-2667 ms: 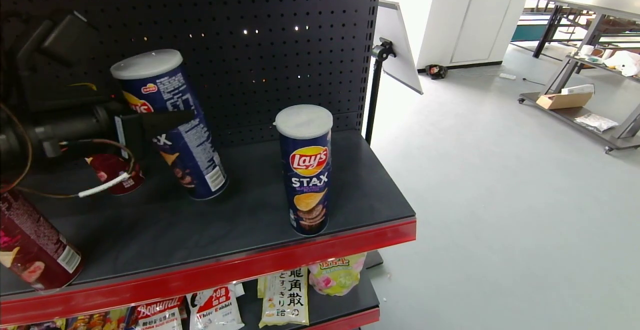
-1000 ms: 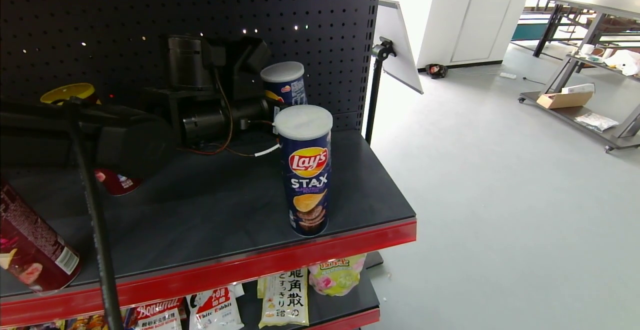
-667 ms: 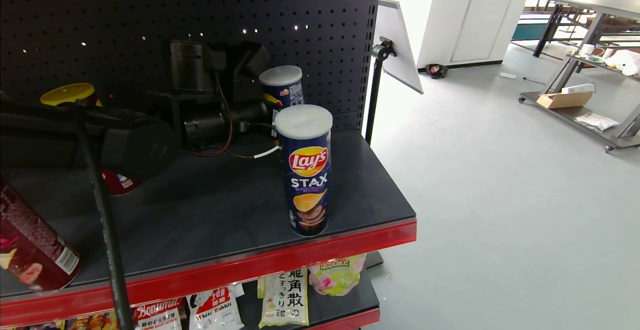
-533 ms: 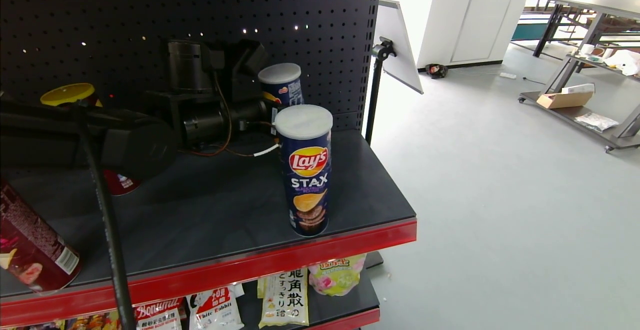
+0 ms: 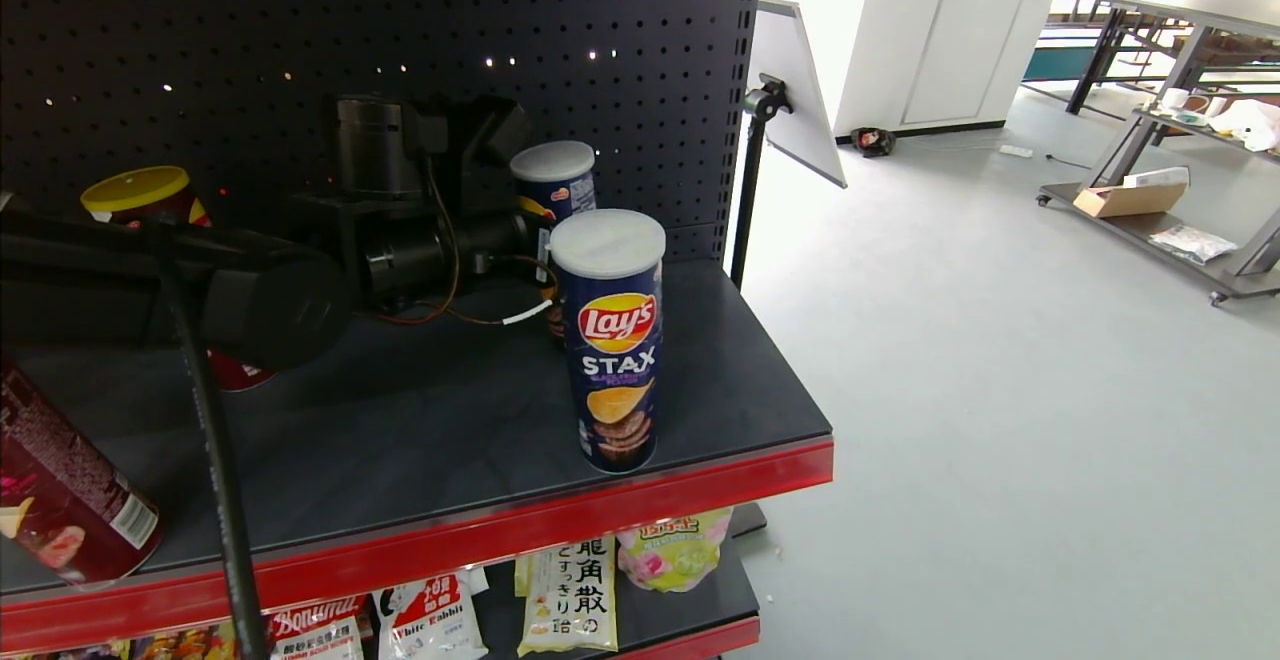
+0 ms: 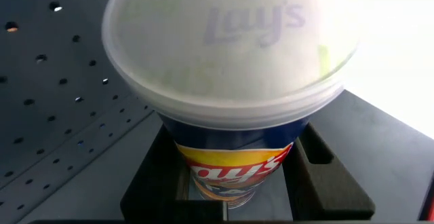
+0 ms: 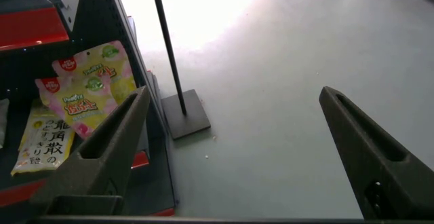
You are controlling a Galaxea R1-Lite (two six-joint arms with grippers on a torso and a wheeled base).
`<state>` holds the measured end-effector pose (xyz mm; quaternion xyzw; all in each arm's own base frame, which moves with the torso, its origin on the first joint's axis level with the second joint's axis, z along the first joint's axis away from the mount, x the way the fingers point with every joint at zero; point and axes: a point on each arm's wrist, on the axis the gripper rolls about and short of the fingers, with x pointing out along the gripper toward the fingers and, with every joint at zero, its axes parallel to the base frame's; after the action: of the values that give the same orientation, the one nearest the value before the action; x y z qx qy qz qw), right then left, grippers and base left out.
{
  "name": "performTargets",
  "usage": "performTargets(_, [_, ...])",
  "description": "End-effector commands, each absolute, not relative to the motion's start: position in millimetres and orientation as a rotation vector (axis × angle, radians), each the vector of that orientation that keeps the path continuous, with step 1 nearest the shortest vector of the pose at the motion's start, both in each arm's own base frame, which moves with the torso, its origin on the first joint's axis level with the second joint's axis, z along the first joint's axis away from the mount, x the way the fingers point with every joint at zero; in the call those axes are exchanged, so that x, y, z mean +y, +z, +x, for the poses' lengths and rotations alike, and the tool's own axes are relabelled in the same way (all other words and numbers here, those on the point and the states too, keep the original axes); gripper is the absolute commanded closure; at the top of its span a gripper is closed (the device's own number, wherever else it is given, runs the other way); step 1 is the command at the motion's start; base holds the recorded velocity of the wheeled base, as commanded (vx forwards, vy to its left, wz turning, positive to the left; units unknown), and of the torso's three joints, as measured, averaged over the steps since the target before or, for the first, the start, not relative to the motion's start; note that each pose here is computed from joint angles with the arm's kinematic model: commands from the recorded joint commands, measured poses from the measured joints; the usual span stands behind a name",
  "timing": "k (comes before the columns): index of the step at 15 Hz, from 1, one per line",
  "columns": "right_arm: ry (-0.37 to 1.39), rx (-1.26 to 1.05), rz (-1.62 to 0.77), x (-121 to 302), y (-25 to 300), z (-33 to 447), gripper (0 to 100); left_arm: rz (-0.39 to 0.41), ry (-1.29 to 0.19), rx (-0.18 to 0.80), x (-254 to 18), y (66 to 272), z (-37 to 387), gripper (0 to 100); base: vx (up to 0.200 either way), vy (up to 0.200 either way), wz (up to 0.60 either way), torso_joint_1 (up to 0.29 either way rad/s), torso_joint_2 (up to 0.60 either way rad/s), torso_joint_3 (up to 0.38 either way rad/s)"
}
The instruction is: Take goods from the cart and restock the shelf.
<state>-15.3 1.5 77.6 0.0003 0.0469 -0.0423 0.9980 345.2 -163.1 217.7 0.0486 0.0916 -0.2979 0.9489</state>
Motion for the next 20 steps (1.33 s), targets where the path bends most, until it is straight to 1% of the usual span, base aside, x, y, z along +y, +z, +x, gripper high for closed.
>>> performTargets(1, [-0.084,0.095,0.0,1.5,77.7,-15.2,0,0.098,-0.61,0.183,-163.2,220.0,342.9,100,0.0,0.0,0.0,0.0,0.0,0.0])
performTargets(8, [-0.086,0.095,0.0,1.5,77.7,-15.2,0,0.098,-0.632,0.201,-169.6,217.9,339.8,100,0.0,0.0,0.0,0.0,0.0,0.0])
performTargets(19, [-0.084,0.095,0.0,1.5,77.7,-15.2,0,0.103,-0.63,0.201,-169.7,216.3,340.3,100,0.0,0.0,0.0,0.0,0.0,0.0])
performTargets(20, [-0.084,0.095,0.0,1.5,77.7,-15.2,0,0.103,-0.63,0.201,-169.7,216.3,340.3,0,0.0,0.0,0.0,0.0,0.0,0.0])
